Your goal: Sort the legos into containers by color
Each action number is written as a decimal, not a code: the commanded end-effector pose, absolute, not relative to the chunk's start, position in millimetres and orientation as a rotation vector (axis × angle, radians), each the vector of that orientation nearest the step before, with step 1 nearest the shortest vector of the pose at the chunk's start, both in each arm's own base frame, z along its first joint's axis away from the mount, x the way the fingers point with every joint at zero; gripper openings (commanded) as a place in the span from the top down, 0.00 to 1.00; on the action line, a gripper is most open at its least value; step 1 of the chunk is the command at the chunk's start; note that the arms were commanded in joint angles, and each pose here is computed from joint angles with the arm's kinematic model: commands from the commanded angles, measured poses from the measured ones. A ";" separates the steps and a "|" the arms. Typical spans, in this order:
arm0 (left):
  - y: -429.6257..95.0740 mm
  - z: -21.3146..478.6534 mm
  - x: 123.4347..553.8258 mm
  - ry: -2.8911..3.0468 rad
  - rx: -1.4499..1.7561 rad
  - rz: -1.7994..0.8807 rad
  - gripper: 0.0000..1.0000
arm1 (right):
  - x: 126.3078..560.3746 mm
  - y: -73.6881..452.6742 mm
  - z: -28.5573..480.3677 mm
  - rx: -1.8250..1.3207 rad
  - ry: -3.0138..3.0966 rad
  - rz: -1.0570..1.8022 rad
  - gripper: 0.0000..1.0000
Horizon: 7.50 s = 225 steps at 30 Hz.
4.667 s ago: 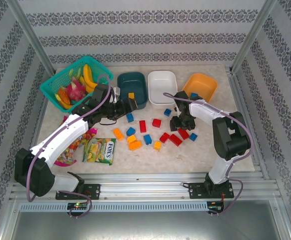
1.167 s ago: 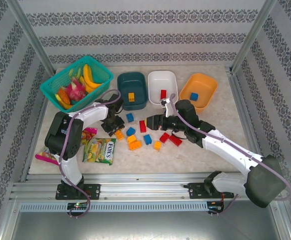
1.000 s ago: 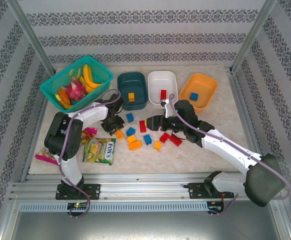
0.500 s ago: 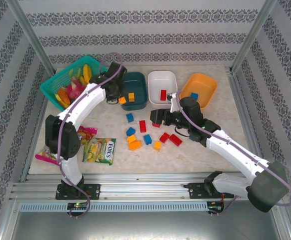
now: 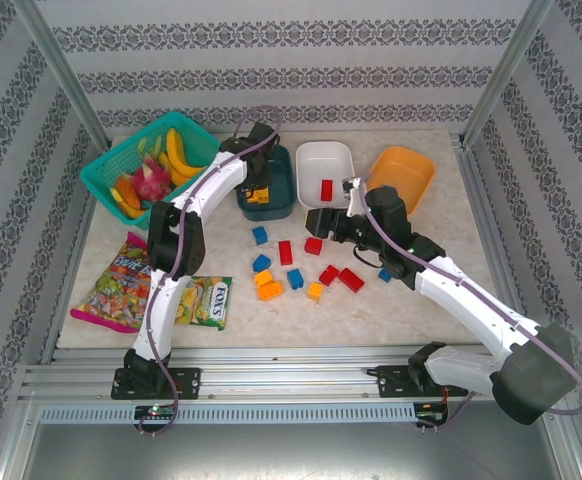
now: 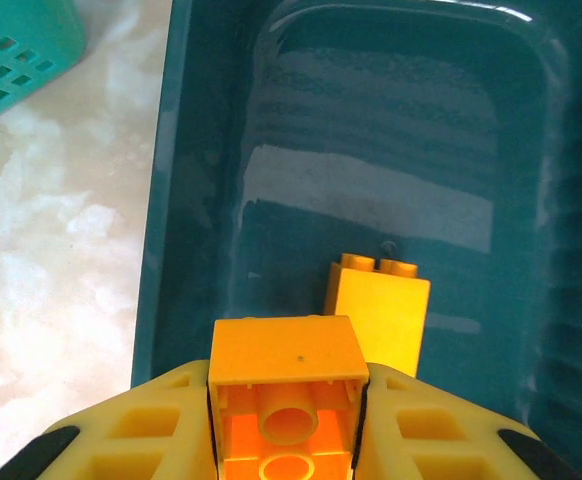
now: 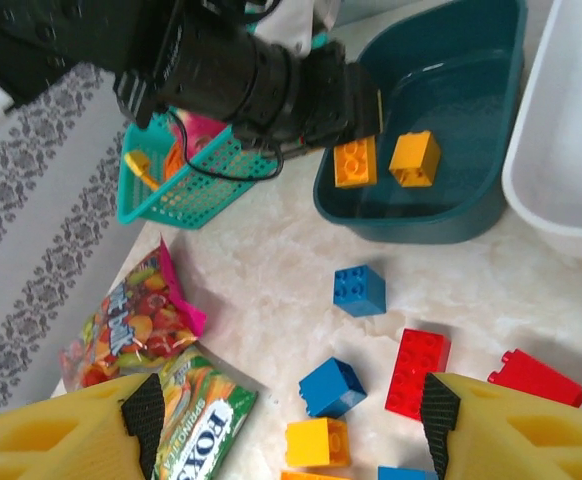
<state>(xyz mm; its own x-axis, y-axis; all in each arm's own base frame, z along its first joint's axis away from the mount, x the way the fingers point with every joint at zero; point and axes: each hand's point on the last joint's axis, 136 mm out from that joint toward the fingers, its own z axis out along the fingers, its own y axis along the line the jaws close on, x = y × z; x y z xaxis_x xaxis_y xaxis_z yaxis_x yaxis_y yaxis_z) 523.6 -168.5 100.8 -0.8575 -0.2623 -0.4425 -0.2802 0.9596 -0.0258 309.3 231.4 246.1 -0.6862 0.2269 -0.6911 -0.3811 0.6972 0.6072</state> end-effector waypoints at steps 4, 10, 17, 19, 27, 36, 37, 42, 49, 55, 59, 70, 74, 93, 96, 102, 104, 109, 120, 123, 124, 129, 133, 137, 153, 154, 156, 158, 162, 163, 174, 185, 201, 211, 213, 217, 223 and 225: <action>-157.8 92.3 513.7 2.705 -0.390 0.154 0.73 | 329.4 214.6 257.9 -0.014 2.054 0.978 0.29; -165.5 74.8 515.5 2.740 -0.367 0.131 0.69 | 329.4 210.6 252.1 -0.001 2.072 0.977 0.29; -170.0 67.8 511.3 2.775 -0.370 0.104 0.58 | 326.6 187.7 239.0 0.089 2.142 0.867 0.28; -172.0 71.9 511.1 2.774 -0.369 0.086 0.54 | 323.5 174.1 232.6 0.132 2.186 0.794 0.29; -186.5 136.5 519.9 2.650 -0.335 -0.052 0.42 | 297.0 109.3 205.5 0.362 2.312 0.487 0.28; -256.6 237.6 467.5 2.481 -0.083 -0.540 0.35 | 247.3 34.1 112.1 0.882 2.608 0.177 0.31; -268.7 246.9 456.9 2.437 -0.027 -0.634 0.33 | 248.6 32.4 103.9 0.914 2.622 0.185 0.31; -292.1 259.1 388.1 2.356 0.089 -0.942 0.25 | 263.7 43.8 67.4 0.951 2.773 0.259 0.32; -281.2 239.5 323.5 2.369 0.059 -1.044 0.20 | 276.9 44.6 35.9 0.936 2.854 0.208 0.37; -274.1 233.6 305.4 2.392 0.051 -1.015 0.20 | 277.4 44.9 18.0 0.940 2.892 0.191 0.45; -274.6 236.1 304.9 2.385 0.048 -1.015 0.20 | 281.7 44.0 12.5 0.913 2.900 0.180 0.53; -286.0 248.4 328.6 2.373 0.006 -0.996 0.17 | 336.4 35.4 114.5 0.619 2.675 0.108 0.69; -300.6 258.6 351.6 2.352 0.006 -1.000 0.17 | 386.3 44.1 143.2 0.514 2.625 0.206 0.69; -315.6 258.4 392.2 2.362 -0.040 -0.974 0.18 | 490.0 45.4 60.3 0.690 2.814 0.516 0.65; -309.3 252.2 386.8 2.381 -0.057 -0.952 0.18 | 492.7 42.7 55.4 0.695 2.827 0.516 0.57; -288.6 237.4 372.4 2.437 -0.115 -0.864 0.19 | 496.7 40.0 74.4 0.668 2.800 0.522 0.44; -281.2 231.8 367.1 2.459 -0.136 -0.831 0.19 | 497.6 39.1 91.8 0.646 2.766 0.514 0.43; -259.1 227.6 352.3 2.495 -0.176 -0.735 0.21 | 494.0 41.9 172.9 0.552 2.587 0.492 0.44; -224.5 200.0 317.1 2.640 -0.186 -0.559 0.23 | 391.4 133.4 278.7 0.143 2.148 0.655 0.40; -218.4 173.5 300.9 2.736 -0.210 -0.518 0.24 | 342.8 164.1 251.9 -0.003 2.185 0.730 0.38; -215.8 161.0 294.2 2.779 -0.236 -0.502 0.24 | 325.2 172.1 239.9 -0.038 2.207 0.753 0.37; -212.0 107.3 269.5 2.930 -0.456 -0.445 0.22 | 255.5 196.7 191.3 -0.123 2.338 0.872 0.30; -218.2 82.6 266.7 2.943 -0.657 -0.442 0.22 | 217.5 218.1 167.6 -0.271 2.399 0.961 0.28; -222.4 69.0 272.2 2.959 -0.682 -0.380 0.22 | 194.7 239.2 154.2 -0.442 2.349 1.045 0.27; -228.2 33.8 278.0 3.021 -0.681 -0.252 0.37 | 202.6 243.8 157.6 -0.467 2.287 0.975 0.21; -227.7 33.1 277.5 3.018 -0.682 -0.249 0.39 | 202.7 243.4 157.1 -0.467 2.289 0.970 0.21; -226.7 32.4 276.9 3.011 -0.677 -0.244 0.46 | 203.3 242.9 157.6 -0.469 2.287 0.965 0.21; -226.2 33.4 277.5 3.010 -0.657 -0.240 0.55 | 203.6 242.7 157.8 -0.474 2.288 0.957 0.21; -221.8 41.6 276.9 3.006 -0.630 -0.207 0.65 | 206.6 242.8 163.5 -0.474 2.274 0.950 0.22; -218.8 46.9 274.9 3.004 -0.623 -0.193 0.65 | 208.0 242.6 166.6 -0.471 2.267 0.948 0.22; -191.2 159.5 302.1 2.812 -0.457 -0.200 0.66 | 253.7 228.6 241.1 -0.270 2.079 0.910 0.22; -214.7 162.7 437.9 2.751 -0.378 -0.292 0.66 | 318.1 215.6 278.9 -0.034 1.989 0.956 0.22; -222.3 72.9 491.9 2.865 -0.403 -0.318 0.60 | 334.6 201.6 260.3 0.095 2.055 0.946 0.21; -220.6 96.1 493.1 2.828 -0.393 -0.333 0.38 | 328.0 190.4 227.0 0.100 2.209 0.816 0.22; -221.4 112.4 494.3 2.796 -0.393 -0.359 0.36 | 323.8 182.1 215.8 0.106 2.269 0.741 0.23; -222.4 157.6 489.9 2.717 -0.383 -0.418 0.36 | 307.7 153.1 186.2 0.181 2.430 0.532 0.26; -238.7 217.2 438.3 2.605 -0.241 -0.596 0.33 | 256.7 136.9 142.8 0.066 2.766 0.297 0.30; -250.1 220.5 406.6 2.592 -0.147 -0.682 0.30 | 236.0 130.5 126.0 -0.004 2.911 0.169 0.28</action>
<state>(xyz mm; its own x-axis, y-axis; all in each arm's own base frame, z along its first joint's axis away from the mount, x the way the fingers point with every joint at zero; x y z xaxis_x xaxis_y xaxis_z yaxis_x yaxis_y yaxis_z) 437.4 -224.7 197.5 -0.8895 -0.2888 -0.3540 -0.1296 0.9025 -0.4107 278.3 152.2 151.4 -0.9028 0.1423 -0.4059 0.0132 0.9524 0.3046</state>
